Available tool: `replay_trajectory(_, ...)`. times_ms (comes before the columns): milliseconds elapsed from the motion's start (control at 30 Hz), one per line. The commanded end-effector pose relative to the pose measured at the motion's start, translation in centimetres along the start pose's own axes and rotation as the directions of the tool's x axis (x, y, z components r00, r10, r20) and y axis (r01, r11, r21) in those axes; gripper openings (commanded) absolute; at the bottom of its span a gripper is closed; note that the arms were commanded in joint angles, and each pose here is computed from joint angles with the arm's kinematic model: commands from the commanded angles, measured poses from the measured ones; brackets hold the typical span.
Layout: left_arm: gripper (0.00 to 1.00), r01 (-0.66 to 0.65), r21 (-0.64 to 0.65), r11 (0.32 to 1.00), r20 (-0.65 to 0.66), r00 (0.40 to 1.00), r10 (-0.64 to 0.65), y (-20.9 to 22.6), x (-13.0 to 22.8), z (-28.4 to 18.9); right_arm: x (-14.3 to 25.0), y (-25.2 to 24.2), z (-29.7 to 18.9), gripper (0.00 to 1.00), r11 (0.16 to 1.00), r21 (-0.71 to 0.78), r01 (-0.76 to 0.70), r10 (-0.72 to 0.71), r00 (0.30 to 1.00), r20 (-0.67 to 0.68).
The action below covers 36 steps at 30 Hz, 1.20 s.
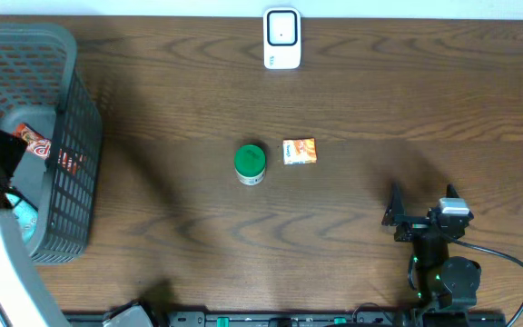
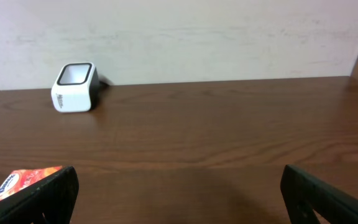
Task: Scan the item barcode
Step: 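Reach into the basket and grasp the mint-green wipes pack with left gripper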
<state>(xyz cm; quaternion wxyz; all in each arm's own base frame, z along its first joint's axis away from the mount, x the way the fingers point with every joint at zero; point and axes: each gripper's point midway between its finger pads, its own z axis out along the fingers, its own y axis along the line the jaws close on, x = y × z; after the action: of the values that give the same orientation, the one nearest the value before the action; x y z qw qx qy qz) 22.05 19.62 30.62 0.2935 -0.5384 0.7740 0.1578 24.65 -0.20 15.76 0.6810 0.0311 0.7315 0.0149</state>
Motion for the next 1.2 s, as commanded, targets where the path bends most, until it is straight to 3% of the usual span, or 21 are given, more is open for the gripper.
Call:
replay_trajectory(0,0.98,-0.127,-0.082,0.989,-0.1,0.988,0.118,0.8,0.6,2.9,0.0,0.0,0.0,0.99,1.0,0.0,0.005,-0.005,1.0,0.002)
replay_trajectory(167,0.98,-0.201,-0.176,0.964,-0.268,0.952,0.15,1.6,3.0,7.9,0.0,0.0,0.0,0.99,1.0,0.0,0.005,-0.005,1.0,0.002)
replay_trajectory(567,0.98,-0.304,-0.272,0.913,-0.477,0.867,0.146,2.8,6.2,16.0,0.0,0.0,0.0,0.99,1.0,0.0,0.005,-0.005,1.0,0.002)
replay_trajectory(1167,0.98,-0.405,-0.333,0.851,-0.579,0.801,0.154,3.4,9.2,22.8,0.0,0.0,0.0,0.99,1.0,0.0,0.005,-0.005,1.0,0.002)
